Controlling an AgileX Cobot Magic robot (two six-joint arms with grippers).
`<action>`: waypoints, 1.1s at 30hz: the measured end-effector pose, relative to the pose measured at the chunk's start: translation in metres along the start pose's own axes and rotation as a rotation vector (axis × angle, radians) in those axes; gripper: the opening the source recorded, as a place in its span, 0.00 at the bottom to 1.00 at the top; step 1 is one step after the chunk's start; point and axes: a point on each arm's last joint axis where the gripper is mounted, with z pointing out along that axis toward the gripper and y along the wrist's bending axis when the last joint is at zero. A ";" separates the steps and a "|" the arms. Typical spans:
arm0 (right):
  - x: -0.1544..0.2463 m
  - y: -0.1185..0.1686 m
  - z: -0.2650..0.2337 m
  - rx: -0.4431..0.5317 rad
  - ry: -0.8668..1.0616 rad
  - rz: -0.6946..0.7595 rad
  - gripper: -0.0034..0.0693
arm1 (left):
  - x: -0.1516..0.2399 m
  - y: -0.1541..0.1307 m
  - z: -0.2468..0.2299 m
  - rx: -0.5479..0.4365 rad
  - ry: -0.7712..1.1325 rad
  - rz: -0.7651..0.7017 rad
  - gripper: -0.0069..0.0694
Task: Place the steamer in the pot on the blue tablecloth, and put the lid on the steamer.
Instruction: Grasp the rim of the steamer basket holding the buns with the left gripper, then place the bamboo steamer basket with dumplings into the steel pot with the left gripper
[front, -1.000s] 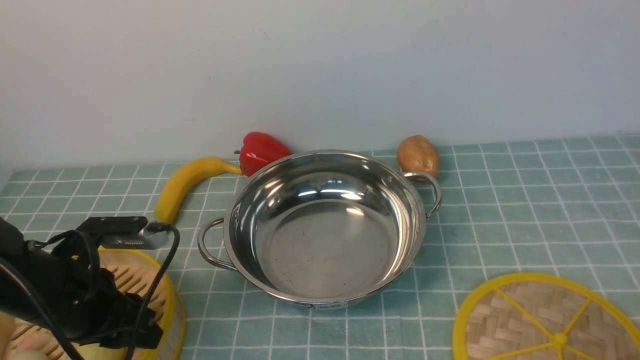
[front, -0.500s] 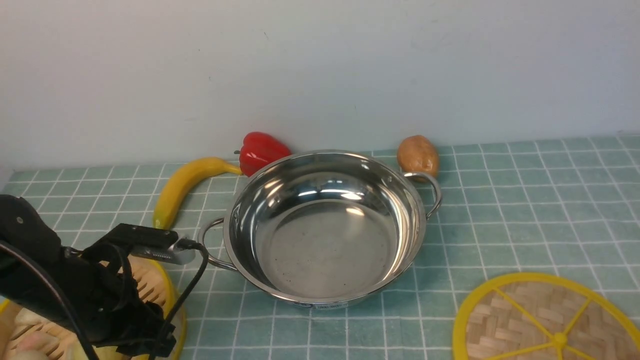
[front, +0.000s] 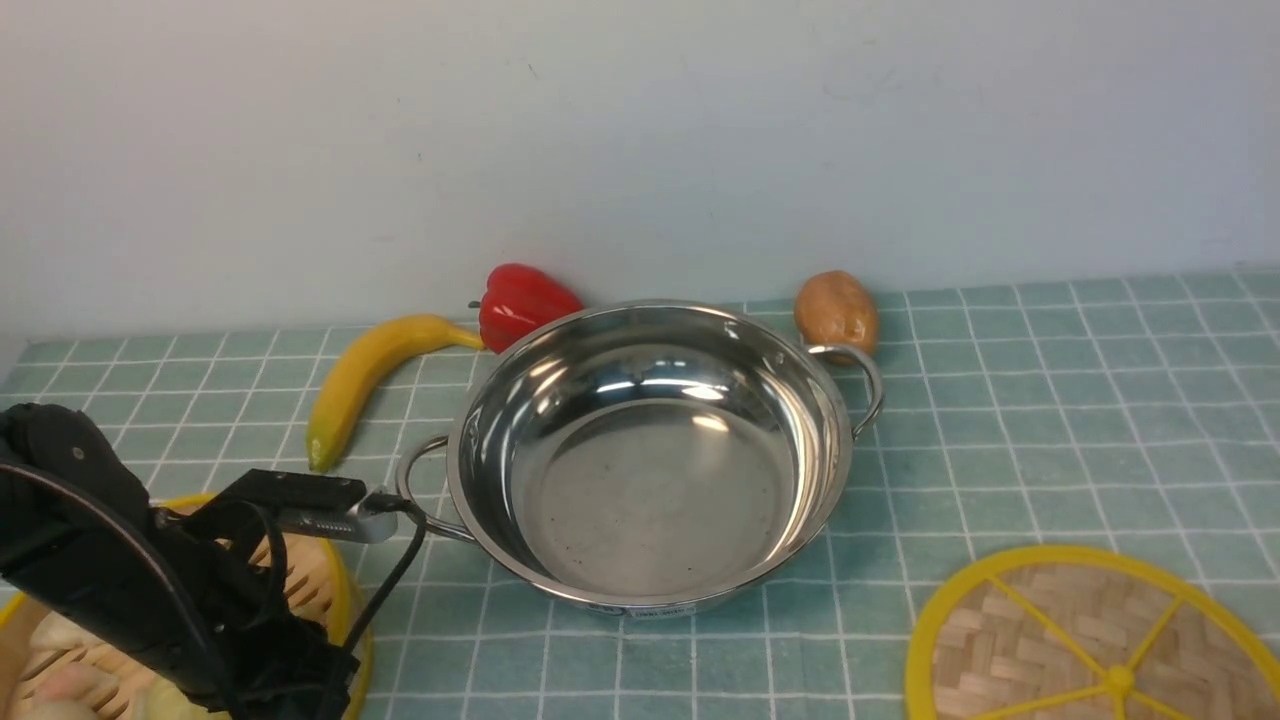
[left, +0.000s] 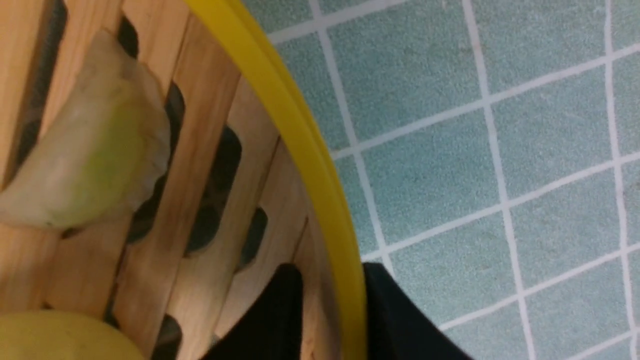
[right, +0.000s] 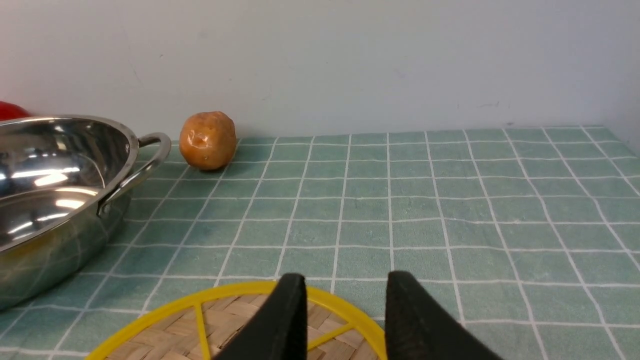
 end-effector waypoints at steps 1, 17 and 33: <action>0.000 0.000 0.000 0.000 0.000 0.000 0.38 | 0.000 0.000 0.000 0.002 0.000 -0.006 0.20; 0.000 0.000 0.000 0.000 0.000 0.000 0.38 | -0.017 -0.010 -0.064 -0.043 -0.012 0.052 0.14; 0.000 0.000 0.000 0.000 0.000 0.000 0.38 | -0.091 -0.133 -0.150 -0.189 -0.163 0.632 0.14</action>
